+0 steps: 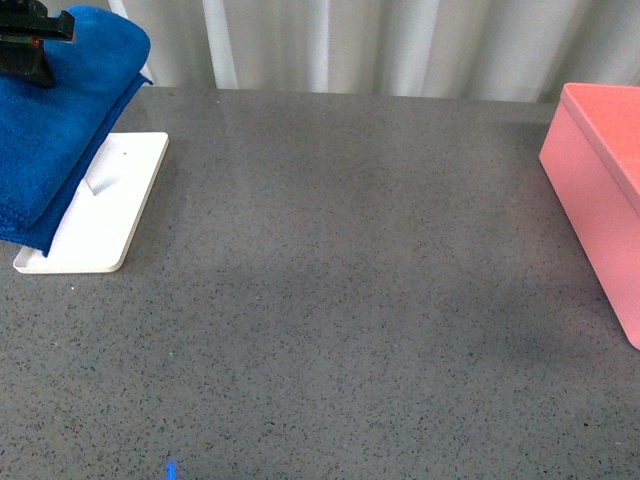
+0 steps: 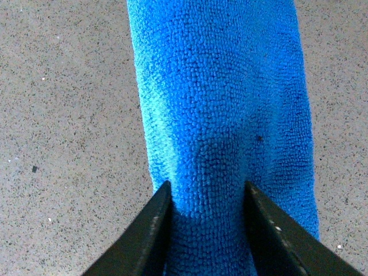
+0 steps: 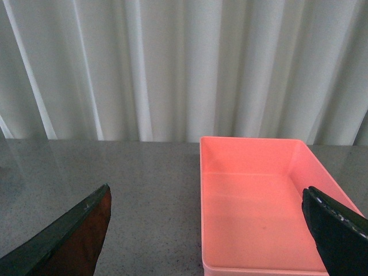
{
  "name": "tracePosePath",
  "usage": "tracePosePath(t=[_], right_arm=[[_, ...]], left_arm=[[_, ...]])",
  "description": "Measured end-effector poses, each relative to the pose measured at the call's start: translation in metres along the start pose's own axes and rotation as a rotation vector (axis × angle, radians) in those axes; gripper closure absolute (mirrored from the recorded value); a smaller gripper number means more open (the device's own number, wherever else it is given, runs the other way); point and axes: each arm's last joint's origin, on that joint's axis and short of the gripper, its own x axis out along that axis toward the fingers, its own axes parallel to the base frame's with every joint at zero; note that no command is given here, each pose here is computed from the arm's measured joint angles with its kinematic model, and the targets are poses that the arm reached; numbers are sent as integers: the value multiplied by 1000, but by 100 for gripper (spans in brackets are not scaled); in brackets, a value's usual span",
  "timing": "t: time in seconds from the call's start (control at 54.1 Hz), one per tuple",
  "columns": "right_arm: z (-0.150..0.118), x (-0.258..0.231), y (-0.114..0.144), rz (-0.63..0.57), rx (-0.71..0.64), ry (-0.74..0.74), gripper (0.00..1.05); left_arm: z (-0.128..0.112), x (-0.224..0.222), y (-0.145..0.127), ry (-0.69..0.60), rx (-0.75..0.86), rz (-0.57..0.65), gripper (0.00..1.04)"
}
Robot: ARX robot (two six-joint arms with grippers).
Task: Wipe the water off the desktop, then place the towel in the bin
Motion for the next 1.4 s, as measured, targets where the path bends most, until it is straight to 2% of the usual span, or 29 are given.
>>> tracePosePath(t=[0.092,0.166,0.24,0.48,0.628,0.72,0.96,1.127,1.256,1.404], right_arm=[[0,0,0,0,0,0,7],[0,0,0,0,0,0,7],[0,0,0,0,0,0,7],[0,0,0,0,0,0,7],[0,0,0,0,0,0,7],[0,0,0,0,0,0,7],[0,0,0,0,0,0,7],[0,0,0,0,0,0,7],[0,0,0,0,0,0,7],[0,0,0,0,0,0,7]], left_arm=[[0,-1,0,-1,0,0,80],[2,-5,0,-11,-2,-8,95],[4,-9,0,-14,-5,-18,101],[29,-60,-2,-145,-59,-145,101],[49,-119,-6,-298,-91,-251,101],[49,-145,-10,-366,-107,-326,101],[24,-187,-29,-464,-194,-578,101],[-10,-192,-63,-489,-214,-741,101],[-23,-180,-87,-446,-207,-753,101],[-28,-169,-94,-406,-209,-742,101]])
